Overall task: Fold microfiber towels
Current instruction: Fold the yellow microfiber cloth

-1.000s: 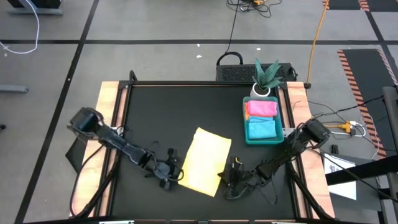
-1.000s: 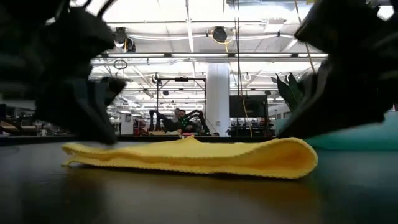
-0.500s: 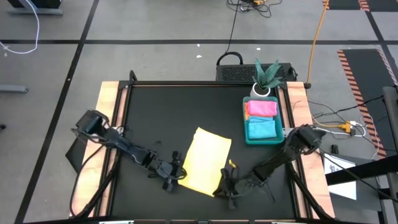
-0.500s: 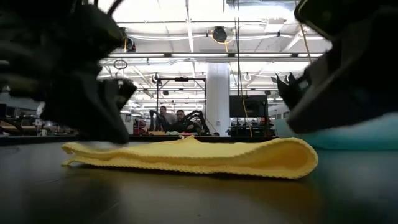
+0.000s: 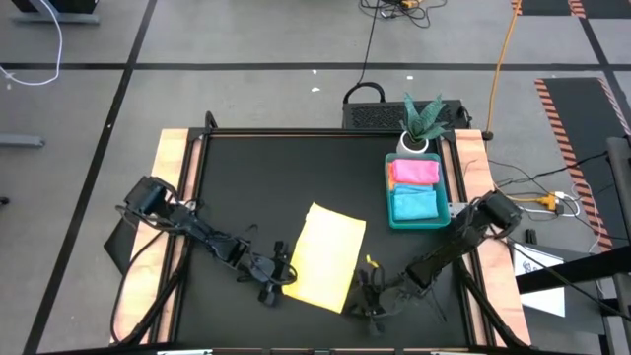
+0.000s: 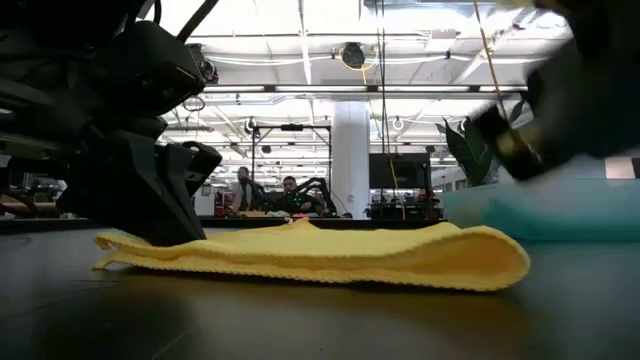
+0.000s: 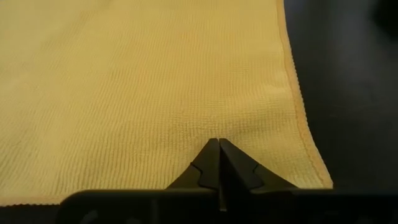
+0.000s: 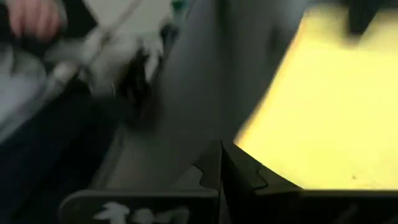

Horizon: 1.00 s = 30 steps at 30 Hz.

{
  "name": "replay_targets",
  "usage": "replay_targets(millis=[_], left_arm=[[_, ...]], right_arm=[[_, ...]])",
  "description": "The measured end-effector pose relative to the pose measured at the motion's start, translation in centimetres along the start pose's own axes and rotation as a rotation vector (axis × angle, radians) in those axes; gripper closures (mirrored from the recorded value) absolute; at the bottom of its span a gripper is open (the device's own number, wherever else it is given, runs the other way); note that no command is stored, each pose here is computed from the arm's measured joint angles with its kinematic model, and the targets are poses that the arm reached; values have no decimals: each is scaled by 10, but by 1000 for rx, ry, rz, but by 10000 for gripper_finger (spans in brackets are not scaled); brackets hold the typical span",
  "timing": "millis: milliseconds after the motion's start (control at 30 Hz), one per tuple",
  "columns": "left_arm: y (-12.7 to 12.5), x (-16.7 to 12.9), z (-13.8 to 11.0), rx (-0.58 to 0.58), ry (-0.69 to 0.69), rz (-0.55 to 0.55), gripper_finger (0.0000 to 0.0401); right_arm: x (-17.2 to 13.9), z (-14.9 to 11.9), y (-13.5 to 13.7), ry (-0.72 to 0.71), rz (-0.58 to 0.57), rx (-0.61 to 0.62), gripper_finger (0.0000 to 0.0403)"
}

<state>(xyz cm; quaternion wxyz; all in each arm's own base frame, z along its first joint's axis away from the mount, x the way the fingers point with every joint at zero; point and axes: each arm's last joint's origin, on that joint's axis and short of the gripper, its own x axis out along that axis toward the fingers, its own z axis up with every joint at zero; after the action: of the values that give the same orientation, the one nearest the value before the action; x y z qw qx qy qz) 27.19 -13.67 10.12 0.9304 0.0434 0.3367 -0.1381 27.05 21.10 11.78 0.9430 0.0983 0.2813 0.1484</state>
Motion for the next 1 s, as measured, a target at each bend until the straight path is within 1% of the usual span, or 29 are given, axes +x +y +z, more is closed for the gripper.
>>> replay_targets(millis=[67, 200, 300, 433, 600, 667, 733, 800, 900, 1000], left_arm=[[-1, 0, 2, 4, -18, -7, 391], [0, -1, 3, 1, -23, -5, 382], [1, -1, 3, 1, -29, -4, 389], [1, -1, 1, 14, -6, 1, 397], [3, 0, 1, 9, -3, 11, 379], [3, 0, 1, 9, -1, 11, 376], [3, 0, 1, 7, 1, 11, 379], [2, -2, 2, 8, -5, 8, 384], [1, -3, 6, 4, -40, 2, 396], [1, -3, 10, 3, -86, -13, 397]], right_arm=[[0, 9, -3, -53, -47, 16, 403], [9, 12, -21, -43, -99, 57, 403], [15, 9, -30, 26, -40, 76, 403], [15, 4, -29, 100, 40, 54, 403], [14, -6, -32, 209, -8, 93, 403], [13, -8, -34, 233, -24, 91, 403], [13, -8, -33, 237, -18, 70, 403], [9, -5, -29, 238, 15, 39, 403], [1, 0, -21, 227, 46, -16, 403], [-8, 13, -12, 139, 49, -69, 403]])
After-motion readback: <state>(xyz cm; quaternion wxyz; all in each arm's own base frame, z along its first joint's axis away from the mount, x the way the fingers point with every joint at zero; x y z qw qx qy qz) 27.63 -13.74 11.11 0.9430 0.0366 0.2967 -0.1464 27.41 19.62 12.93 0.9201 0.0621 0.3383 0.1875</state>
